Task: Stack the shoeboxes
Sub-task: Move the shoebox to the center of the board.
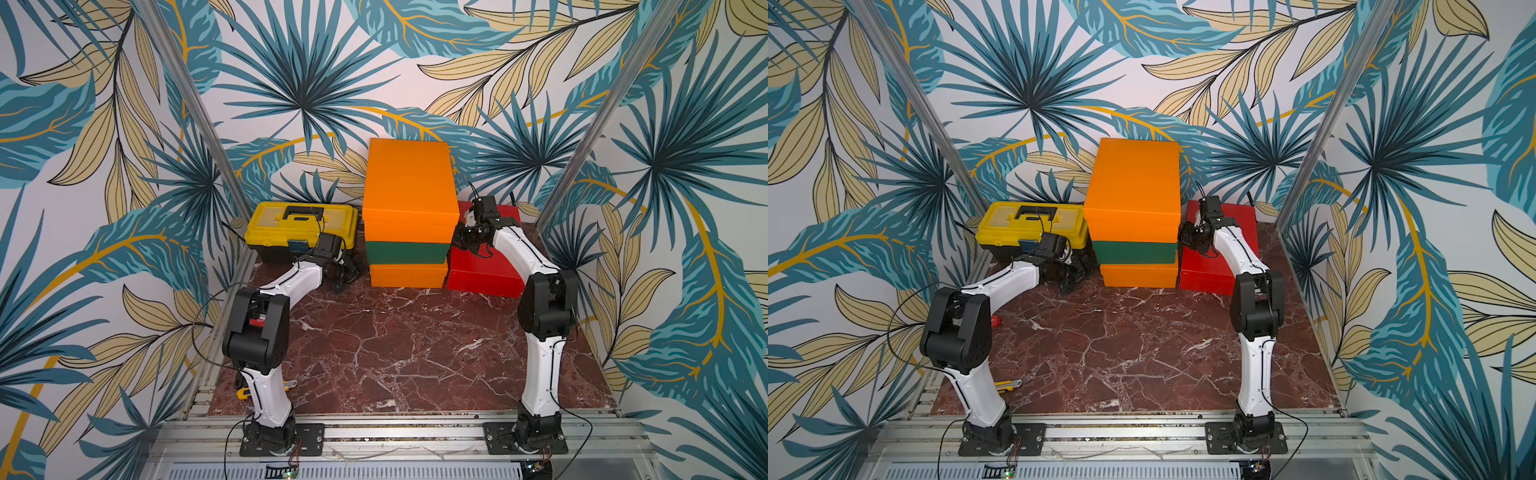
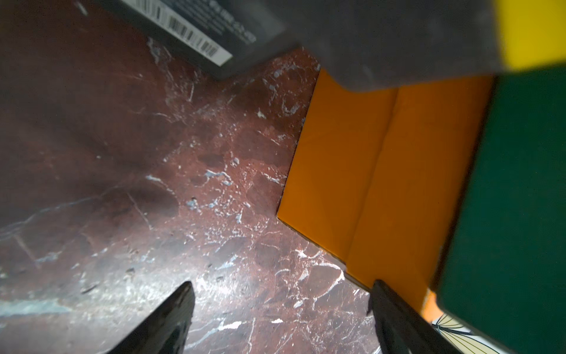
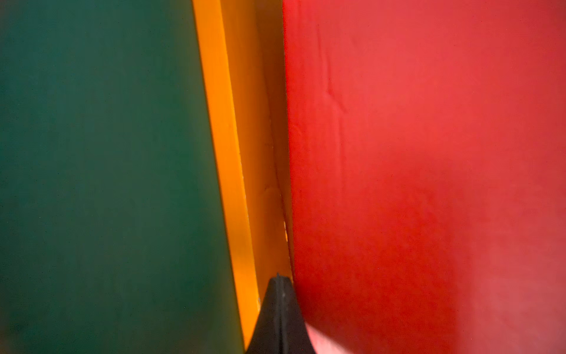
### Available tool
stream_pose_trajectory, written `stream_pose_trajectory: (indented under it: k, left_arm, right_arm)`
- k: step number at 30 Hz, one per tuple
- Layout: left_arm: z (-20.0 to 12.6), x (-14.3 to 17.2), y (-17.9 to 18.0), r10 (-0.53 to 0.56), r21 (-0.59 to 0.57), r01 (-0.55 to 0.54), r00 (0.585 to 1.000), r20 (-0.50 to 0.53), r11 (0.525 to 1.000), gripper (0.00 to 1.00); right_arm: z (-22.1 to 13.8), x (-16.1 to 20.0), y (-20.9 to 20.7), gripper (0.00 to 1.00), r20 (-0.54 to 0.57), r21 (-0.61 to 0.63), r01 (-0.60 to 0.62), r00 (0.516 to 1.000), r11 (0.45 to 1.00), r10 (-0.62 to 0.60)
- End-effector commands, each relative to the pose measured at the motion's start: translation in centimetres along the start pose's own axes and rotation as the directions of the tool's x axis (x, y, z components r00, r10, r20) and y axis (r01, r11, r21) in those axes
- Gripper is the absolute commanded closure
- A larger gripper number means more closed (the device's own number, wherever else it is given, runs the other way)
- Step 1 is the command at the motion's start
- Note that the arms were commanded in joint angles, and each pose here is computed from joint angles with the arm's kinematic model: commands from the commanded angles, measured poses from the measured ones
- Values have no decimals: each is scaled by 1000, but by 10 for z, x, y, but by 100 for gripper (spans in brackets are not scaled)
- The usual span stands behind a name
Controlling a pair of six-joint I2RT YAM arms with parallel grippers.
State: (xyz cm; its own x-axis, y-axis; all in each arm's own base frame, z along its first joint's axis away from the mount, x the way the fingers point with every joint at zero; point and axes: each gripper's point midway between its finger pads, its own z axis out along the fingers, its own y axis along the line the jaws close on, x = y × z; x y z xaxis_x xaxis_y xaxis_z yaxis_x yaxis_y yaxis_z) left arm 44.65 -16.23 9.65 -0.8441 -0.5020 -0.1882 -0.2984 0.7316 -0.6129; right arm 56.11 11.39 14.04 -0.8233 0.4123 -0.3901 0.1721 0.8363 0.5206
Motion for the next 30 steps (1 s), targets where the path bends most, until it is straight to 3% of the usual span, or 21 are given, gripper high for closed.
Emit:
stream_pose_trajectory:
  k: [1, 10, 19, 30]
  left_arm:
    - [4, -10, -11, -1, 31, 1, 1000, 21, 1000, 10]
    - [6, 4, -19, 18, 37, -18, 1000, 4, 999, 10]
    - [-4, 29, -32, 56, 51, -55, 998, -1, 997, 10]
    - [-26, 55, -5, 48, 8, -48, 999, 12, 999, 10]
  right_arm:
    - [9, 19, -9, 100, -47, -8, -45, 998, 999, 45]
    - [18, 59, -8, 100, -108, -54, -85, 991, 995, 79]
    - [6, 96, 6, 100, -137, -111, -104, 987, 988, 88]
    - [-15, 147, 2, 100, -163, -106, -108, 982, 988, 90]
